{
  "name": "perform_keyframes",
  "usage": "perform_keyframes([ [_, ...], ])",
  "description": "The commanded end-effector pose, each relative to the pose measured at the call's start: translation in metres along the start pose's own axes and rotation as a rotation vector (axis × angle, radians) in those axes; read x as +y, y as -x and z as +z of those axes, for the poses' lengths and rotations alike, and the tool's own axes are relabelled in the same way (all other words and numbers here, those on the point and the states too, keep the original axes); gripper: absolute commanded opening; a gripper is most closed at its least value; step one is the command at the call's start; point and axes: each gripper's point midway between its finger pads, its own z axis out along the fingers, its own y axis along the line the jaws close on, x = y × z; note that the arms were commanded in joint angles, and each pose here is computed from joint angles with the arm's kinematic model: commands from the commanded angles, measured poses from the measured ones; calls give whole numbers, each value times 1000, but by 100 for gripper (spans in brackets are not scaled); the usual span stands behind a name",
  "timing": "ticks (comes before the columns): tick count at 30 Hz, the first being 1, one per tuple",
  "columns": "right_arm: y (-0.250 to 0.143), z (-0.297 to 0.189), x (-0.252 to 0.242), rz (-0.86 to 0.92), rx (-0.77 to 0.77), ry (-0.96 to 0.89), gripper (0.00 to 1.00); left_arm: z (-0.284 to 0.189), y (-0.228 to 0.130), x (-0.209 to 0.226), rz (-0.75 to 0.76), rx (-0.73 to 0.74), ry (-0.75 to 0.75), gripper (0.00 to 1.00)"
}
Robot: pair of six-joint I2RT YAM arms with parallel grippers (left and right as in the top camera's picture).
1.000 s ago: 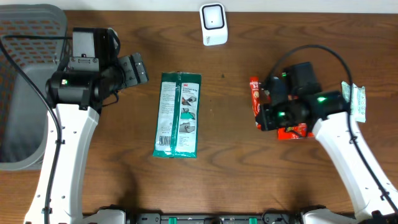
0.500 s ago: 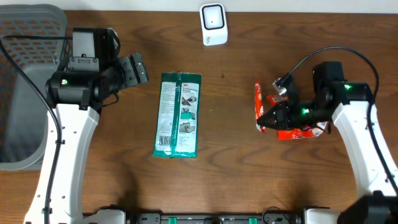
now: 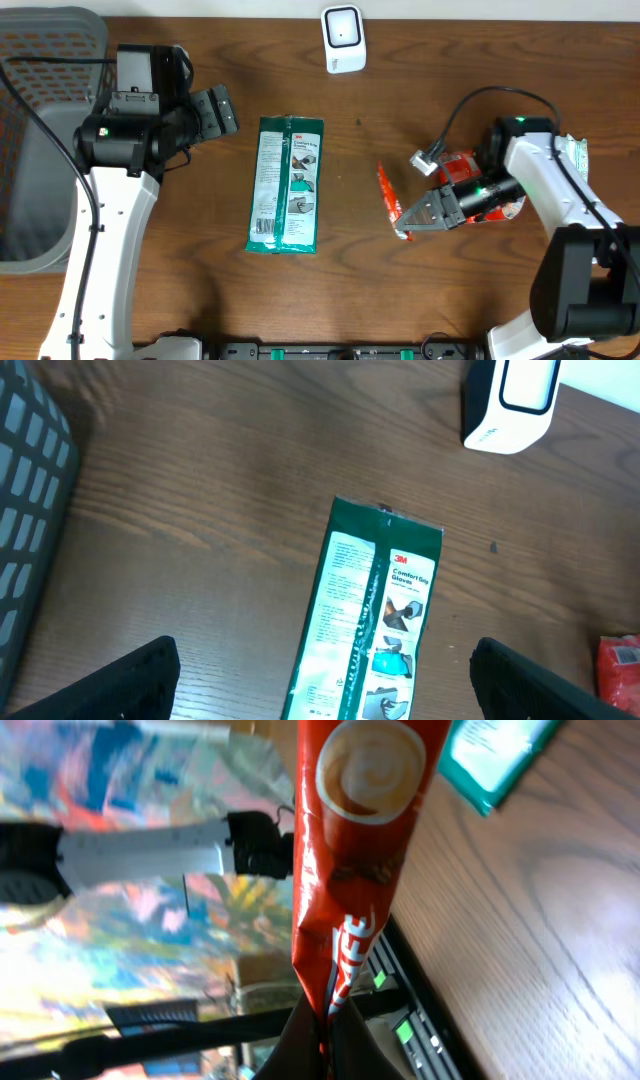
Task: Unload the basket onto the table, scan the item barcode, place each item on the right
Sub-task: 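Raise the red stick to the white scanner with the right gripper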
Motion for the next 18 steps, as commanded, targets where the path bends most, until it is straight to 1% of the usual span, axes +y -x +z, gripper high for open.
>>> perform_keyframes([
  [1,2,19,16,-201,33,51,1,-1,1,2,7,-5,7,93],
  [6,-3,39,28,-245,91,86,1,-1,1,2,7,-5,7,93],
  [9,-3,45,34,-253,94,106,1,-1,1,2,7,-5,7,93],
  [18,7,30,29,-263,50,74,1,-1,1,2,6,-5,7,93],
])
